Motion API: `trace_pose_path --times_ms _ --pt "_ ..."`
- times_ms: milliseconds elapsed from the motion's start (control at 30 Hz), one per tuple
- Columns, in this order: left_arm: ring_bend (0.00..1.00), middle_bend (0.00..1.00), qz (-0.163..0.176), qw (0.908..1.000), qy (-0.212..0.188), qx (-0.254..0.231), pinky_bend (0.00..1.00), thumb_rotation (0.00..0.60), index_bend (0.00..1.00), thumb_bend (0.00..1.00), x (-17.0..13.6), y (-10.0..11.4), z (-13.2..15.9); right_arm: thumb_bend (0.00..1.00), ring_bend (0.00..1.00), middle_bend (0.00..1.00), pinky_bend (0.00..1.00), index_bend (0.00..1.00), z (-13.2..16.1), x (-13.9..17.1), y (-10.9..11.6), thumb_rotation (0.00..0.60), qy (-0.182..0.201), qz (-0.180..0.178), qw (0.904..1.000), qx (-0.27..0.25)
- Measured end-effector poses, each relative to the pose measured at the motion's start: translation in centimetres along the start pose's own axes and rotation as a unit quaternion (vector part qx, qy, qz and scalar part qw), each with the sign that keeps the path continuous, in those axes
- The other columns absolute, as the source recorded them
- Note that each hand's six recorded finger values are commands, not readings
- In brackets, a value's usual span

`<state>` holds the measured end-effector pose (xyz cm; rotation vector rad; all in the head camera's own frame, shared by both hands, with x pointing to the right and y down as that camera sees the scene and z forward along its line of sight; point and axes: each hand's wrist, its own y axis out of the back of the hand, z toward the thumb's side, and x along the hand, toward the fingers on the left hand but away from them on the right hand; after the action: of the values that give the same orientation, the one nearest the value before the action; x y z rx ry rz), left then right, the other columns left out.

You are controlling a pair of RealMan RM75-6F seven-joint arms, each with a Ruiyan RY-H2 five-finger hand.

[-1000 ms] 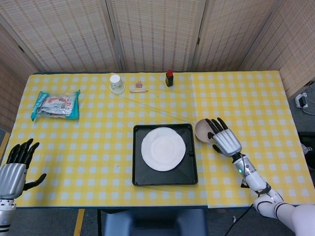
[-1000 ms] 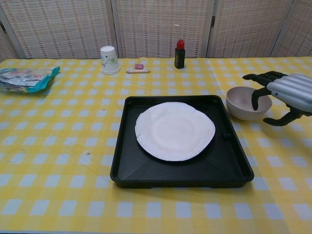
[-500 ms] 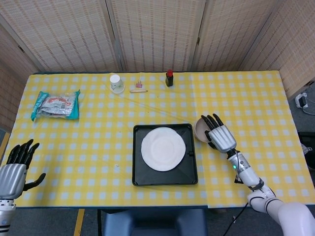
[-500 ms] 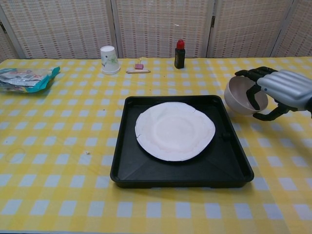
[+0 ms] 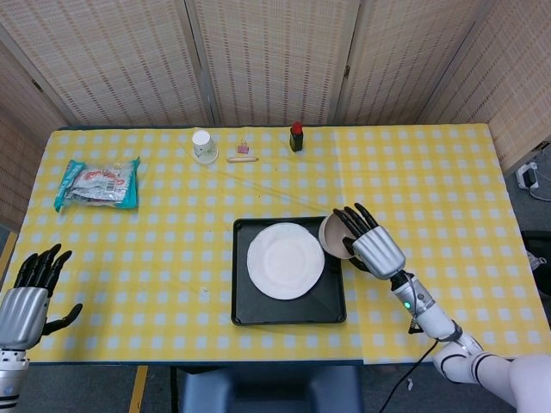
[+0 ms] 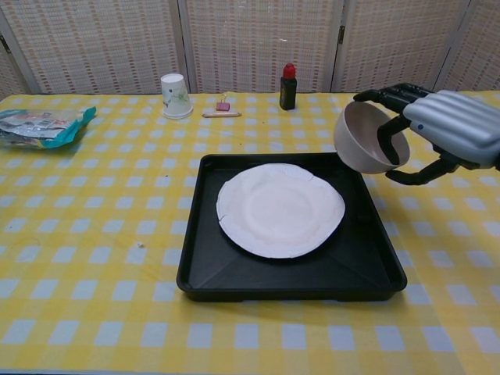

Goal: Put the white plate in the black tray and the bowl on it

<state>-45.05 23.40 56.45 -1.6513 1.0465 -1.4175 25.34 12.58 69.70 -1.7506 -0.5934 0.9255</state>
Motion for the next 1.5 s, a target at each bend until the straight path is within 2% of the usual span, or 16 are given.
trace_pose_path --times_ms 100,200,367,467,767,1167,1267,1367,1500 --pt "0.06 0.0 0.001 1.0 0.0 -0.002 0.04 0.6 0.0 0.29 0.0 0.1 0.0 0.36 0.06 0.1 0.0 0.7 2.3 -0.4 0.5 0.6 0.021 0.006 0.9995 -0.02" --pt "0.06 0.0 0.004 1.0 0.001 -0.006 0.04 0.6 0.0 0.29 -0.1 0.4 -0.2 0.36 0.07 0.1 0.0 0.7 4.3 -0.9 0.4 0.6 0.037 0.028 0.9983 -0.034" --pt "0.06 0.0 0.016 0.9998 0.004 -0.012 0.04 0.6 0.0 0.29 -0.3 1.2 -0.5 0.36 0.07 0.1 0.0 0.7 6.4 -2.3 -0.6 0.6 0.047 0.074 0.9954 -0.038" --pt "0.06 0.0 0.021 0.9997 0.005 -0.014 0.04 0.6 0.0 0.29 -0.5 1.6 -0.6 0.36 0.07 0.1 0.0 0.7 7.4 -3.2 -1.0 0.6 0.048 0.09 0.9941 -0.037" --pt "0.06 0.0 0.025 0.9995 0.004 -0.02 0.04 0.6 0.0 0.29 -0.7 2.0 -0.7 0.36 0.07 0.1 0.0 0.7 9.5 -5.5 -1.9 0.6 0.056 0.113 0.9916 -0.029" --pt "0.06 0.0 0.027 0.9994 0.001 -0.023 0.04 0.6 0.0 0.29 -0.8 2.3 -0.8 0.36 0.05 0.1 0.0 0.7 10.2 -6.6 -2.5 0.6 0.057 0.128 0.9901 0.015" --pt "0.06 0.0 0.028 0.9993 0.001 -0.023 0.04 0.6 0.0 0.29 -0.8 2.4 -0.8 0.36 0.03 0.08 0.0 0.66 10.2 -6.5 -2.6 0.6 0.056 0.133 0.9894 0.02" --pt "0.06 0.0 0.029 0.9993 0.001 -0.024 0.04 0.6 0.0 0.29 -0.9 2.4 -0.8 0.36 0.02 0.05 0.0 0.57 10.1 -6.4 -2.7 0.6 0.054 0.139 0.9885 0.025" --pt "0.06 0.0 0.029 0.9993 -0.001 -0.023 0.04 0.6 0.0 0.29 -0.9 2.4 -0.7 0.36 0.0 0.01 0.0 0.41 9.9 -6.2 -2.7 0.6 0.052 0.147 0.9873 0.029"
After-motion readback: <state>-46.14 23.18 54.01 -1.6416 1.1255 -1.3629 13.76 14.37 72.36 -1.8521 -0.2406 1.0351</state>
